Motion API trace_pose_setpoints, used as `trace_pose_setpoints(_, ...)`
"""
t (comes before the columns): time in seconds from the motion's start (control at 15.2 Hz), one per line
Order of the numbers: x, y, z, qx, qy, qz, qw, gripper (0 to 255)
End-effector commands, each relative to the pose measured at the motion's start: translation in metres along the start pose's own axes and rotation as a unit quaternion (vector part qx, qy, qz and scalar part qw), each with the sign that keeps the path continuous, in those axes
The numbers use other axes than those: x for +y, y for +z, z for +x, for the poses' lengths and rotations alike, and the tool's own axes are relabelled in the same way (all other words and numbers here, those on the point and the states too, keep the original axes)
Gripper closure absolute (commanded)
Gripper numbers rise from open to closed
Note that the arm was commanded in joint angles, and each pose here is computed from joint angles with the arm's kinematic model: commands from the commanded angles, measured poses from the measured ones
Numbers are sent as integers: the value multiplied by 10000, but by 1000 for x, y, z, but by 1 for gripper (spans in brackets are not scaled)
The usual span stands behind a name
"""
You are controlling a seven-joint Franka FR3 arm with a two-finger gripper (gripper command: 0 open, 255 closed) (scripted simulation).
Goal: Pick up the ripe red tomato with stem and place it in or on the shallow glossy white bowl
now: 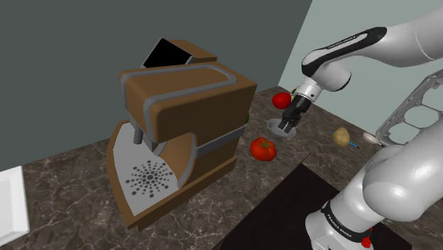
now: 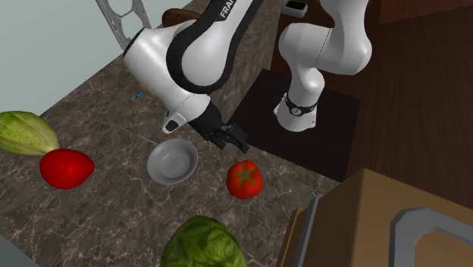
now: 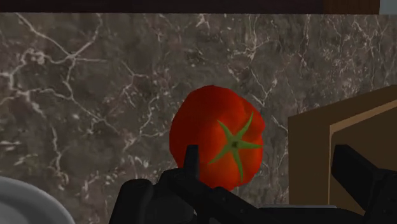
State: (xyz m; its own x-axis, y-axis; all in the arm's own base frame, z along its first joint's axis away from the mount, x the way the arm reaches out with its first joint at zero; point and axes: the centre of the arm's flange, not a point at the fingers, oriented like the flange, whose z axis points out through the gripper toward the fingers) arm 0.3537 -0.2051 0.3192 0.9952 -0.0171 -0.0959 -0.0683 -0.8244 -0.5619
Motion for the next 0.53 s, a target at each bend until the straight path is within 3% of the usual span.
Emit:
trace_pose_setpoints(0.0, 30, 16, 7, 57, -79, 326, 9994, 0)
trace_pose_setpoints(0.26, 85, 51, 28, 125, -190, 972, 9950, 0)
trace_pose_setpoints(0.33, 91, 56, 31, 133, -204, 1047, 9942, 0)
trace_pose_setpoints(0.46, 88, 66, 31, 133, -204, 1047, 9942, 0)
